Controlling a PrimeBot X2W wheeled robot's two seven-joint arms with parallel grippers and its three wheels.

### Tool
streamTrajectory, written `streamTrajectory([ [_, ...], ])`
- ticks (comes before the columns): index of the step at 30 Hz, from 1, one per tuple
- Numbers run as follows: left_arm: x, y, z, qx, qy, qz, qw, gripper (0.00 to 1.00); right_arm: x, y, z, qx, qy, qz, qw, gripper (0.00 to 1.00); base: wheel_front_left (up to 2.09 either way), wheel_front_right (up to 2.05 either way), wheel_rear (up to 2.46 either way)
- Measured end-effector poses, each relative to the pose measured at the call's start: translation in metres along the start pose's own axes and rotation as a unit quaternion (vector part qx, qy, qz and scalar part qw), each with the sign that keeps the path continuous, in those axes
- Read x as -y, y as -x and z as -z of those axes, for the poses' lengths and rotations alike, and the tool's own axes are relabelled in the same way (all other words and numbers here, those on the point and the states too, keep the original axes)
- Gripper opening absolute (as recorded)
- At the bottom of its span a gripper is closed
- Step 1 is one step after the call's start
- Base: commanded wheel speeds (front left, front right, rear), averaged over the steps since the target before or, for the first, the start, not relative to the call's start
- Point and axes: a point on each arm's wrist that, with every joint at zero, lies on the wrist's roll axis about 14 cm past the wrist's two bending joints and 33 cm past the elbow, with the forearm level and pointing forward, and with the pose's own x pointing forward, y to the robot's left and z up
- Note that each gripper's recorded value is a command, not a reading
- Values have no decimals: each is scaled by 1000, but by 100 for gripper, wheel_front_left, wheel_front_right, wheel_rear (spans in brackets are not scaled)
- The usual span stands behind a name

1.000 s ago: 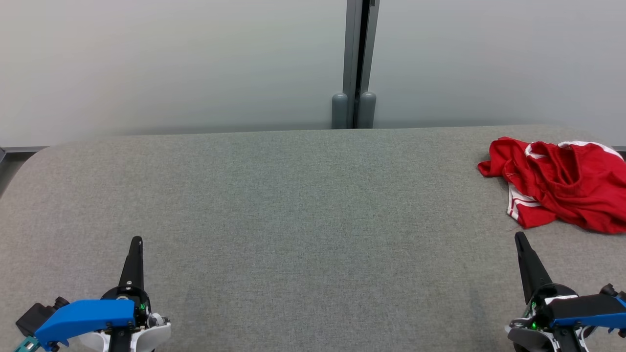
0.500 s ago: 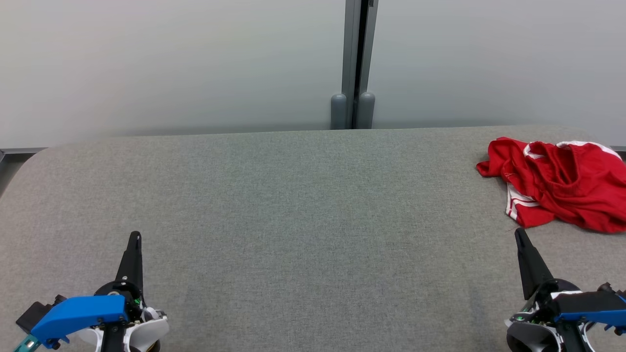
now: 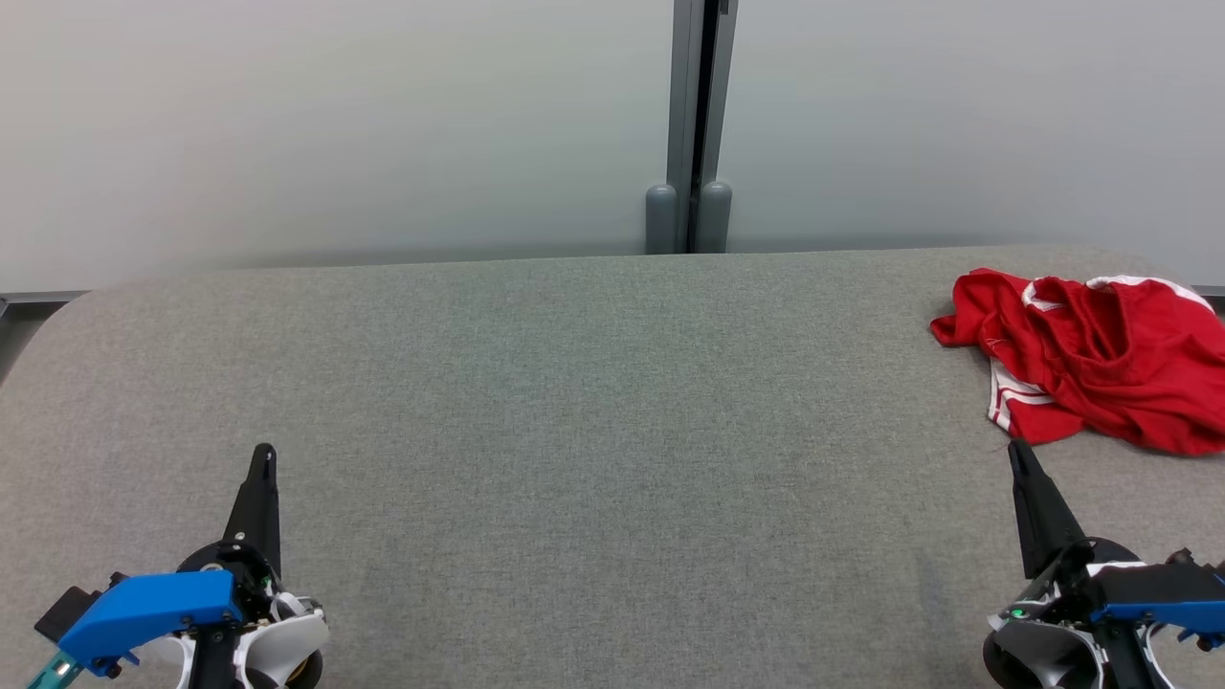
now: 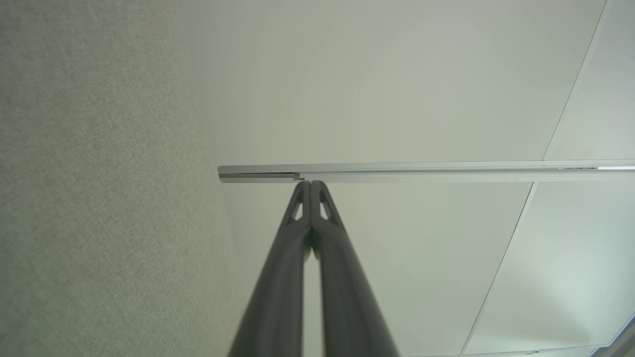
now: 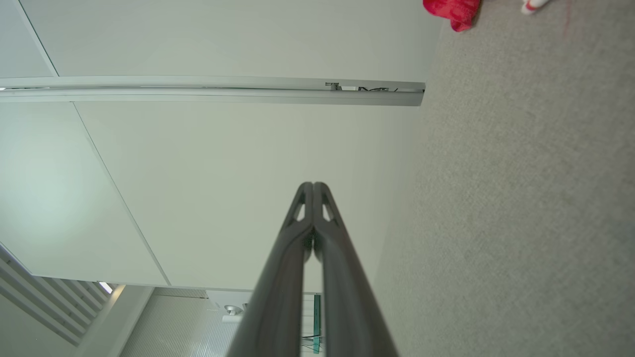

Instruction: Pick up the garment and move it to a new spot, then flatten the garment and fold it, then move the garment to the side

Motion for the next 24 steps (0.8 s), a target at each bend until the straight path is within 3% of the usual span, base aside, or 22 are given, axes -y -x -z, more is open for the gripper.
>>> streamTrajectory([
  [24, 0, 0, 0, 0, 0, 0, 1000, 0, 0, 0, -1, 1, -1, 0, 1000, 0, 0, 0, 0],
])
